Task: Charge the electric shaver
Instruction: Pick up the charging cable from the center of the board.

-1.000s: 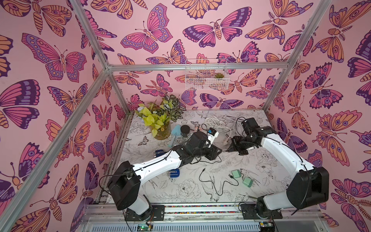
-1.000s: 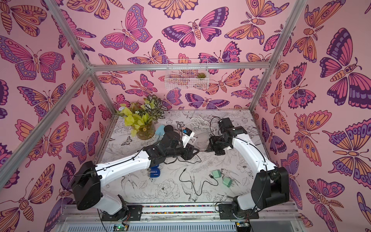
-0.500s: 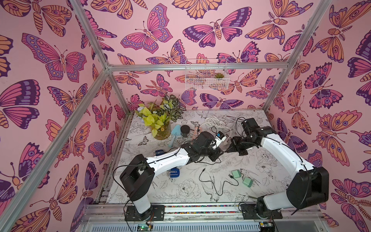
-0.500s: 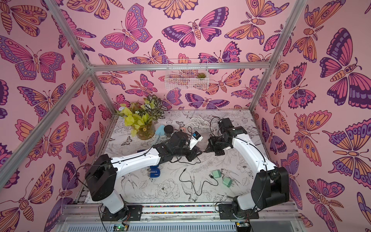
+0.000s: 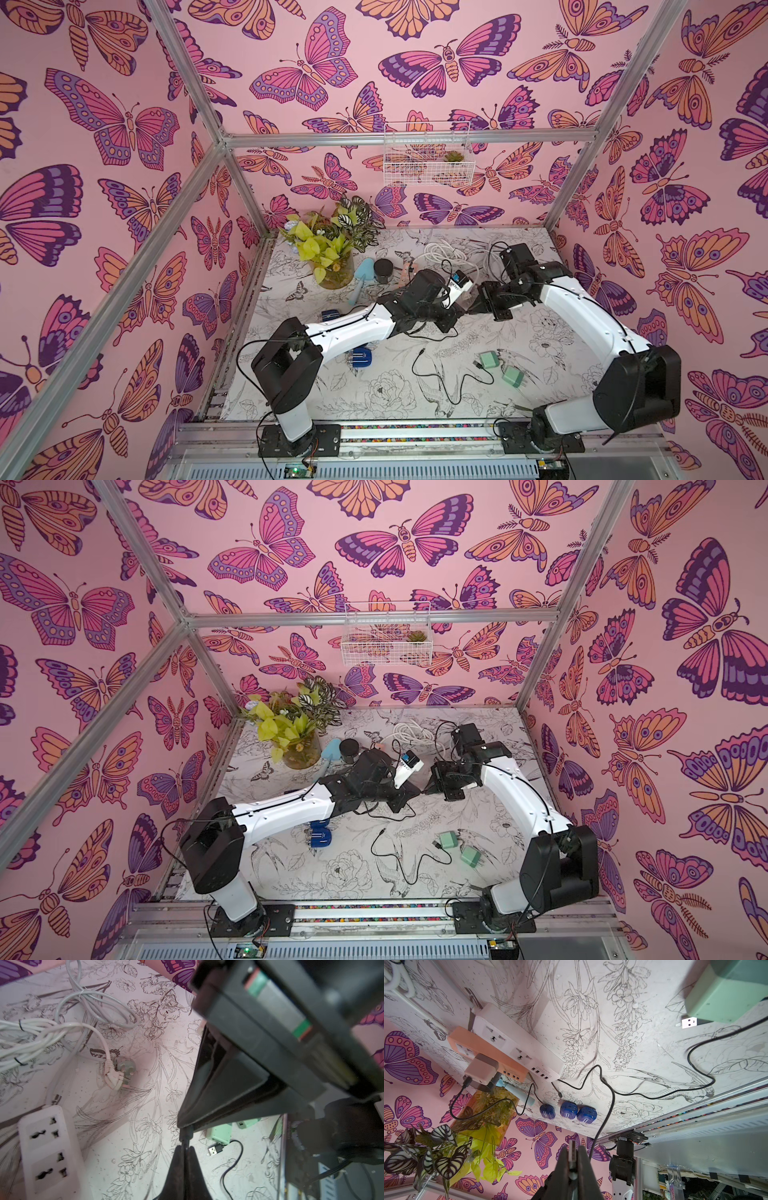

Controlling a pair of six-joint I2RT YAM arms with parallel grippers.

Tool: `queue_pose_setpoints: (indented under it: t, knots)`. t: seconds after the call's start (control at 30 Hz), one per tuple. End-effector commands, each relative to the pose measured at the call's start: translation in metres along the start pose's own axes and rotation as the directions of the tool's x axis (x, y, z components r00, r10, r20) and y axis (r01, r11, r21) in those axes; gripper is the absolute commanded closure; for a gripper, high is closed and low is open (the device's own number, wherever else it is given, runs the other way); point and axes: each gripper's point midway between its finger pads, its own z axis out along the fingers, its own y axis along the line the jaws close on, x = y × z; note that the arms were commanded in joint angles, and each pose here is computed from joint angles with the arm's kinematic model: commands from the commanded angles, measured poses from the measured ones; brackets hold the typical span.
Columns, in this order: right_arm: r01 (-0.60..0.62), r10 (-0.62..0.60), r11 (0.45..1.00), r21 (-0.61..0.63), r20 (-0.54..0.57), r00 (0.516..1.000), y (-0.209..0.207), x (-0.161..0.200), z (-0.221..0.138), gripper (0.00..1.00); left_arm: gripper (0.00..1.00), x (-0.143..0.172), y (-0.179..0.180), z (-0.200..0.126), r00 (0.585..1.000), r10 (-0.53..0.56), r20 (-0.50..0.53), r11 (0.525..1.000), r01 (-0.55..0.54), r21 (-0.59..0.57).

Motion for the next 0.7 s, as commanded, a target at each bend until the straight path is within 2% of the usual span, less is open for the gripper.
queue_pose_setpoints:
  t: [0.0, 0.07, 0.13, 0.2, 0.23, 0.33, 0.4, 0.47, 0.53, 0.6, 0.67]
  knots:
    - [0.009, -0.010, 0.999, -0.034, -0.025, 1.000, 0.005, 0.006, 0.000, 0.94, 1.00, -0.007, -0.008, 0.000, 1.000, -0.010, 0.020, 0.999, 0.009, 0.040]
    - [0.058, -0.060, 0.995, -0.083, -0.020, 0.998, 0.017, 0.006, -0.002, 0.78, 1.00, -0.011, -0.006, -0.008, 0.998, -0.049, 0.033, 0.998, 0.048, 0.033]
    - [0.152, -0.152, 0.976, -0.158, 0.013, 0.988, 0.035, 0.004, -0.008, 0.65, 1.00, -0.017, -0.001, -0.020, 0.990, -0.134, 0.049, 0.990, 0.132, 0.050]
    - [0.297, -0.295, 0.913, -0.279, 0.052, 0.954, 0.062, 0.007, -0.018, 0.58, 1.00, -0.025, 0.006, -0.035, 0.965, -0.258, 0.055, 0.962, 0.251, 0.102]
    - [0.389, -0.387, 0.852, -0.351, 0.079, 0.919, 0.078, 0.011, -0.025, 0.56, 1.00, -0.028, 0.010, -0.043, 0.940, -0.339, 0.046, 0.934, 0.331, 0.133]
    - [0.575, -0.575, 0.690, -0.440, 0.149, 0.804, 0.094, 0.021, -0.037, 0.53, 1.00, -0.032, 0.019, -0.059, 0.842, -0.539, -0.024, 0.817, 0.530, 0.228]
    - [0.674, -0.691, 0.557, -0.486, 0.179, 0.700, 0.093, 0.034, -0.041, 0.53, 1.00, -0.031, 0.025, -0.066, 0.753, -0.651, -0.096, 0.711, 0.650, 0.270]
    - [0.754, -0.783, 0.398, -0.523, 0.235, 0.576, 0.089, 0.048, -0.043, 0.51, 1.00, -0.028, 0.027, -0.070, 0.653, -0.733, -0.190, 0.588, 0.749, 0.306]
    - [0.794, -0.827, 0.297, -0.530, 0.273, 0.492, 0.080, 0.054, -0.040, 0.49, 1.00, -0.023, 0.032, -0.071, 0.544, -0.795, -0.268, 0.465, 0.831, 0.306]
    - [0.785, -0.835, 0.238, -0.572, 0.292, 0.466, 0.076, 0.058, -0.038, 0.49, 1.00, -0.025, 0.037, -0.074, 0.475, -0.827, -0.299, 0.381, 0.866, 0.323]
    - [0.754, -0.825, 0.185, -0.630, 0.317, 0.467, 0.076, 0.063, -0.040, 0.48, 1.00, -0.032, 0.043, -0.077, 0.419, -0.853, -0.311, 0.305, 0.884, 0.356]
